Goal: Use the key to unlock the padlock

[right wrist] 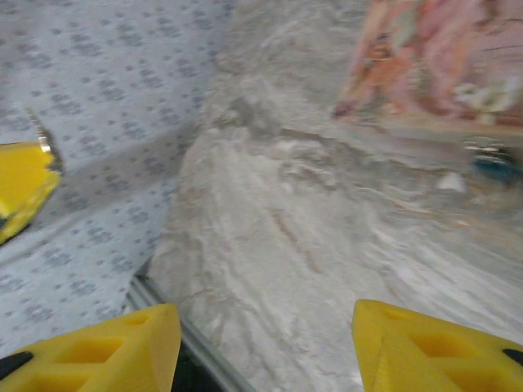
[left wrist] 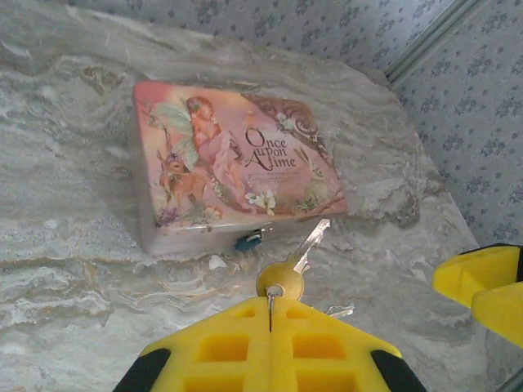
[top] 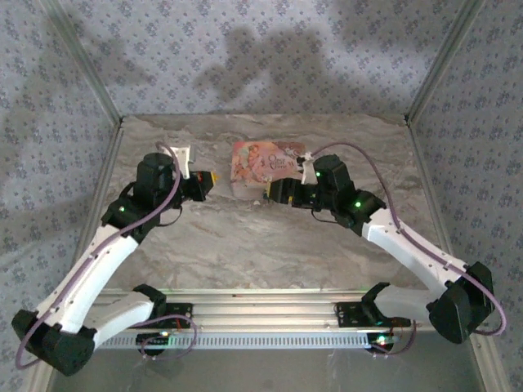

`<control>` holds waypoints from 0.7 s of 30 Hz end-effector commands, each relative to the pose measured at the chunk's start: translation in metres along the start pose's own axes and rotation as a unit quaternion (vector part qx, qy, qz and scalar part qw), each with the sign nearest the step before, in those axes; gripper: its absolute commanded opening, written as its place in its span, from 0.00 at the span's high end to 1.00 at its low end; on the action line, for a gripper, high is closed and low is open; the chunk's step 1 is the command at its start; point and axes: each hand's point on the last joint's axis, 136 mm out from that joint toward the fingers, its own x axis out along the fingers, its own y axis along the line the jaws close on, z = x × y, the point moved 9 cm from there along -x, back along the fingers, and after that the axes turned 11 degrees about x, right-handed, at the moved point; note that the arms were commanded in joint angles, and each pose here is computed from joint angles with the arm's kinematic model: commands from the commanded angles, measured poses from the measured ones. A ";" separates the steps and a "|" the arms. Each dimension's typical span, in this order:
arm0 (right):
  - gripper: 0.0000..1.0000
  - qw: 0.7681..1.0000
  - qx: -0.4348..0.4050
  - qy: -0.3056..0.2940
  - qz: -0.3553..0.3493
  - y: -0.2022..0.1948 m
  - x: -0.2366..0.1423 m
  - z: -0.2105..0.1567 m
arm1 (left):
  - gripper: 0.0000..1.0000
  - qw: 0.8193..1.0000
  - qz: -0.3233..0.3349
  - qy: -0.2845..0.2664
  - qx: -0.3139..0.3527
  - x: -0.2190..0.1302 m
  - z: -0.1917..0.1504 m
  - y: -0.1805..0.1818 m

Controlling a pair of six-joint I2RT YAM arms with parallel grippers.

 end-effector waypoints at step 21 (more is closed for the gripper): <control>0.52 0.991 -0.056 0.003 0.119 0.076 0.073 0.031 | 1.00 0.998 0.008 -0.068 -0.012 0.023 0.001 -0.006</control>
